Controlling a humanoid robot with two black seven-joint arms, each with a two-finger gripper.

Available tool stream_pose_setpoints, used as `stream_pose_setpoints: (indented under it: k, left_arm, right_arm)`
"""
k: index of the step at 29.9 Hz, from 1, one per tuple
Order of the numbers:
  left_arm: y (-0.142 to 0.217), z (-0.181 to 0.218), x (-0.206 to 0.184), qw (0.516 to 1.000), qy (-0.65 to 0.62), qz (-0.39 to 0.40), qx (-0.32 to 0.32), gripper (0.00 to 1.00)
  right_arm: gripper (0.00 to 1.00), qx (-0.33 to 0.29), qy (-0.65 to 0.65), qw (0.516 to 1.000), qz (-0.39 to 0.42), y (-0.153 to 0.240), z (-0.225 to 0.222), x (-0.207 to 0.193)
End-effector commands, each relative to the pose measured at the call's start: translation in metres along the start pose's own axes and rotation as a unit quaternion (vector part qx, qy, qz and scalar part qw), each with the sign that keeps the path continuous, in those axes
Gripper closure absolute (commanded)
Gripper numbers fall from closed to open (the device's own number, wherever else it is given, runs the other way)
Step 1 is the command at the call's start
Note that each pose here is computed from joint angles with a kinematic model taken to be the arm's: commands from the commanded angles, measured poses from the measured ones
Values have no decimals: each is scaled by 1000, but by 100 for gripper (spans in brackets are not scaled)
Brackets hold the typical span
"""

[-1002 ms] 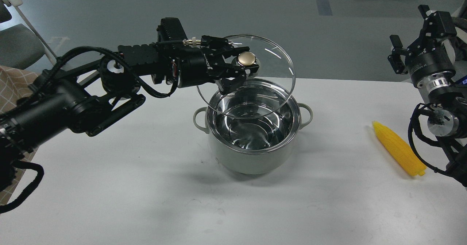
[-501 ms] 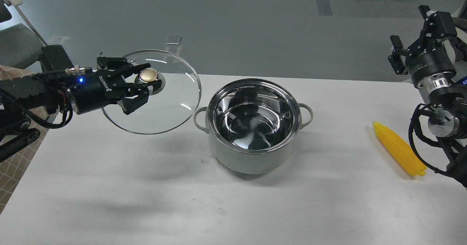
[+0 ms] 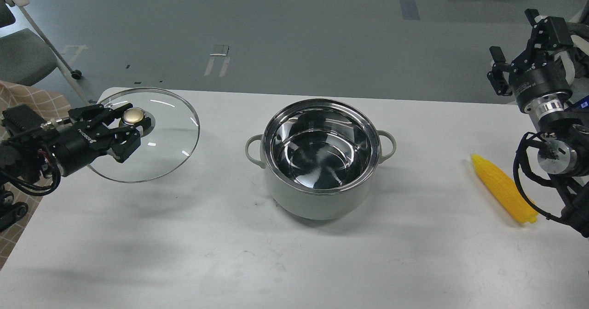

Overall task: Open pot and put corn in
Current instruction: 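Lift the glass lid off the pot and carry it toward the left arm, then lower the glass lid onto the table beside the pot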

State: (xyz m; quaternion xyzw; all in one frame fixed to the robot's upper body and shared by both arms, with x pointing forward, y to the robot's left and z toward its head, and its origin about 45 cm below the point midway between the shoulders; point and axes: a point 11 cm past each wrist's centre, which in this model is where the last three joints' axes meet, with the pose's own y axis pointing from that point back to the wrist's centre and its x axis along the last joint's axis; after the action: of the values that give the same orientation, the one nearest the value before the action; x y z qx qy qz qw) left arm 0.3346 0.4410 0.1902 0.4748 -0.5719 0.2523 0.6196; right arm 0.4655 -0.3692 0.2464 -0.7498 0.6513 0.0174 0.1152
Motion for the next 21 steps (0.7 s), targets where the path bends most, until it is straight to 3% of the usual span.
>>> stream_pose_setpoints:
  k: [1, 15, 21]
  left_arm:
    - [-9, 1, -21, 1000, 11, 1, 18, 100]
    - [-27, 5, -55, 998, 40, -16, 50, 96]
    - [-30, 9, -58, 997, 51, -13, 52, 84]
  right_arm:
    - [0, -2, 0, 1000, 1, 1, 1, 1]
    - [0, -4, -1, 1000, -1, 4, 3, 1]
    - [0, -4, -1, 1000, 0, 4, 4, 1]
